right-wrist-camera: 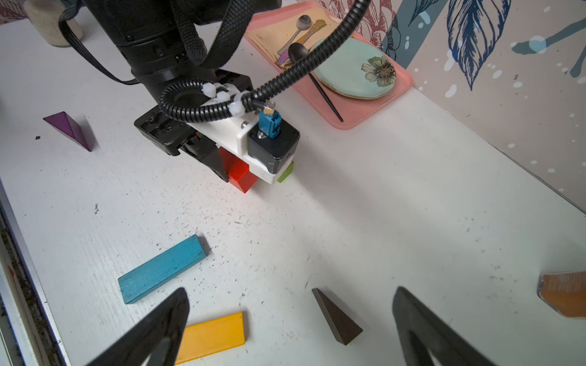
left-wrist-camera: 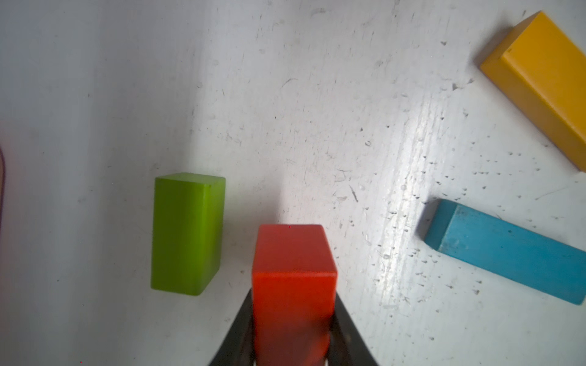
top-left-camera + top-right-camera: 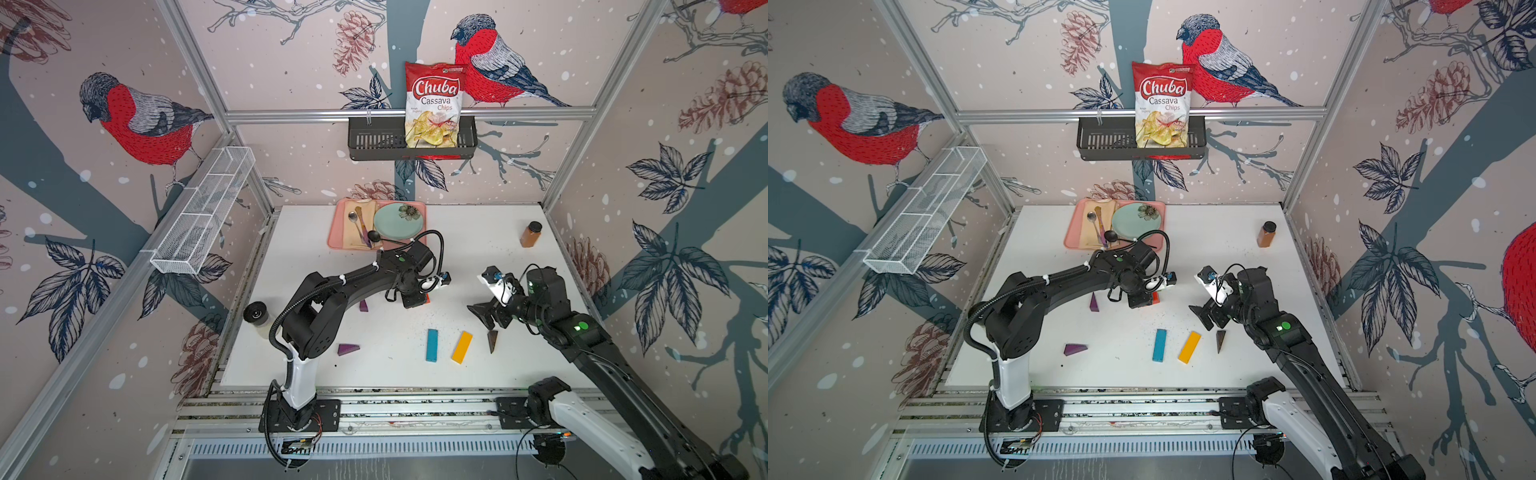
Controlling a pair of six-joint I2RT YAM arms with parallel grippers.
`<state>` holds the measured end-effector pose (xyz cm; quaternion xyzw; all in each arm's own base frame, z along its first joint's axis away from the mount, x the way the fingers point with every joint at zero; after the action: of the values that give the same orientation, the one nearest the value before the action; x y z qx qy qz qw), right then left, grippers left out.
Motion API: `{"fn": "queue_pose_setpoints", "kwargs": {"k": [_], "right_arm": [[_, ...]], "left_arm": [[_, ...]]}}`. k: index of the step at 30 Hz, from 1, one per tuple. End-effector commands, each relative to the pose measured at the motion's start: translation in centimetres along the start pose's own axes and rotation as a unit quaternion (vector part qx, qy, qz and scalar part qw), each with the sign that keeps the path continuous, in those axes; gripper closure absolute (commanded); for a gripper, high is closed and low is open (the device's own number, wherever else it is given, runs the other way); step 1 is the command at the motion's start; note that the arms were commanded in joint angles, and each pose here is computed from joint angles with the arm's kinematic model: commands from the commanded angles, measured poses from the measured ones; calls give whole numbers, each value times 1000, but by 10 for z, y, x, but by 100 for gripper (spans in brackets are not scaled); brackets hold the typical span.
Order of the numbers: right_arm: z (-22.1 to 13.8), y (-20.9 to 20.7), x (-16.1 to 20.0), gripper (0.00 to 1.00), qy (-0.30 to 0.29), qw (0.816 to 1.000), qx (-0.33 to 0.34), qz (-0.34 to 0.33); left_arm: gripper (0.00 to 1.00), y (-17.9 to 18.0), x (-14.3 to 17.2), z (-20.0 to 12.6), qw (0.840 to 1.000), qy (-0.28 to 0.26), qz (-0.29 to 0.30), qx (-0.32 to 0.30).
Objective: Assemble a small pinwheel with building blocks
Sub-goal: Assemble the building block at the center of the board.
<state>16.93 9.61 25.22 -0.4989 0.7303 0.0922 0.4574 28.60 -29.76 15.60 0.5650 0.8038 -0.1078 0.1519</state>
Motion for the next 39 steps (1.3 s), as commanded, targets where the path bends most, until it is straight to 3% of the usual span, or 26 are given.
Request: {"fn": "queue_pose_setpoints", "kwargs": {"k": [1, 10, 24, 39], "right_arm": [[-1, 3, 2, 1, -5, 1000, -9, -2], [1, 2, 0, 1, -4, 1000, -22, -7], [6, -1, 1, 1, -3, 999, -31, -11], [7, -2, 4, 1, -1, 999, -32, -12]], "left_arm": [[82, -2, 0, 4, 999, 17, 27, 0], [82, 3, -2, 17, 998, 40, 38, -24], [79, 7, -11, 22, 998, 27, 46, -37], [68, 7, -14, 23, 998, 22, 42, -39]]}}
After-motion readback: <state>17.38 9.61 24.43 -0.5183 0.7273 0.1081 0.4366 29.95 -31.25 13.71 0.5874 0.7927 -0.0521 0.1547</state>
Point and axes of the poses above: each gripper's point midway between its finger pads, its own z axis out along the fingers, its own y axis along the line the jaws close on, x = y × z, the point moved 10 cm from there along -z, back along the fingers, and after that the axes turned 11 degrees about -z, right-handed, at the moved point
